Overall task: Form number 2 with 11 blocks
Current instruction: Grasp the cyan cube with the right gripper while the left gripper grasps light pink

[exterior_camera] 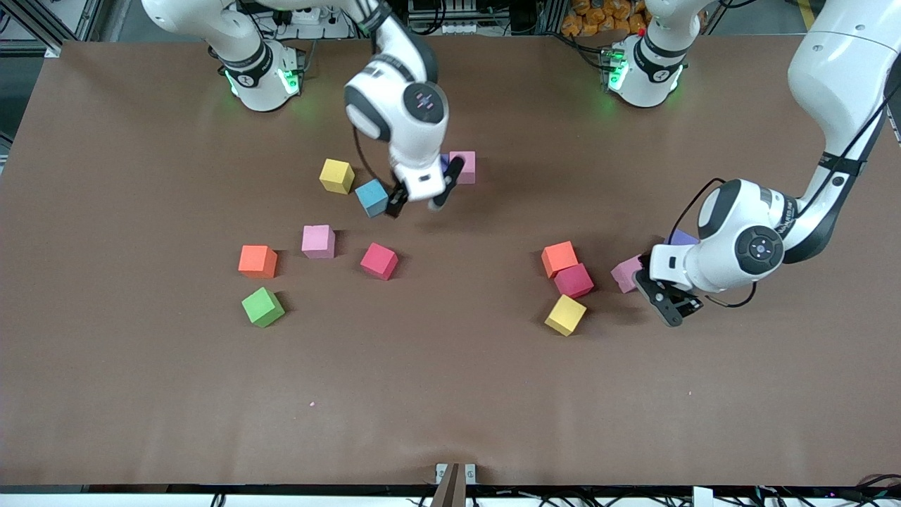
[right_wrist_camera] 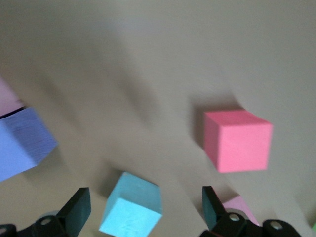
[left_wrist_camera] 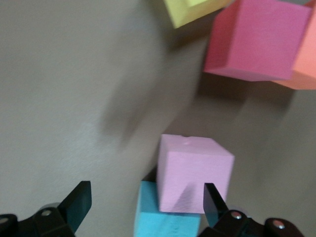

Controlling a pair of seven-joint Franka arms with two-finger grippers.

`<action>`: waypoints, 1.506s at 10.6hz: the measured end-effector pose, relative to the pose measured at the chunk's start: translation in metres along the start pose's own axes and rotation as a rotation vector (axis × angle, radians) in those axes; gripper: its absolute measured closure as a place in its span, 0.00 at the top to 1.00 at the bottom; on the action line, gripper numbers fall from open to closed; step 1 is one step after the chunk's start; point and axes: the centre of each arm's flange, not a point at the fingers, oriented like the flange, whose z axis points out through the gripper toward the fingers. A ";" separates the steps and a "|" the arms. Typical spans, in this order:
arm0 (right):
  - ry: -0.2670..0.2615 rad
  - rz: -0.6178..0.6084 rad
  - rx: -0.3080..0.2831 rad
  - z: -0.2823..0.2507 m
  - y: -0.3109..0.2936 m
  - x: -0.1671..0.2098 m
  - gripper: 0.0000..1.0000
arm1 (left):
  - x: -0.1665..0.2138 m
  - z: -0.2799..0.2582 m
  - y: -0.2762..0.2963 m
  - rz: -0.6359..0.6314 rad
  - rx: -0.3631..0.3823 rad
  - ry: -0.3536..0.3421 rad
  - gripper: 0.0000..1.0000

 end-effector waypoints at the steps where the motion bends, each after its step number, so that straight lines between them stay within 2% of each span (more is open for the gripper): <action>1: -0.011 0.088 0.005 0.006 0.011 -0.005 1.00 | 0.006 -0.003 0.012 0.022 0.002 -0.003 1.00; 5: -0.081 0.477 0.017 0.040 0.046 -0.030 1.00 | 0.010 0.004 0.030 0.115 0.064 -0.052 1.00; 7: -0.096 0.585 0.030 0.048 0.085 -0.046 1.00 | 0.008 0.012 0.035 0.125 0.070 -0.064 1.00; 9: -0.115 0.611 0.040 0.063 0.097 -0.059 1.00 | 0.012 0.018 0.043 0.130 0.068 -0.071 1.00; 13: -0.072 0.531 0.056 0.070 0.039 -0.055 1.00 | 0.015 0.031 0.053 0.137 0.114 -0.105 1.00; 16: -0.052 0.479 0.057 0.052 0.028 -0.067 1.00 | 0.014 0.043 0.054 0.150 0.117 -0.098 1.00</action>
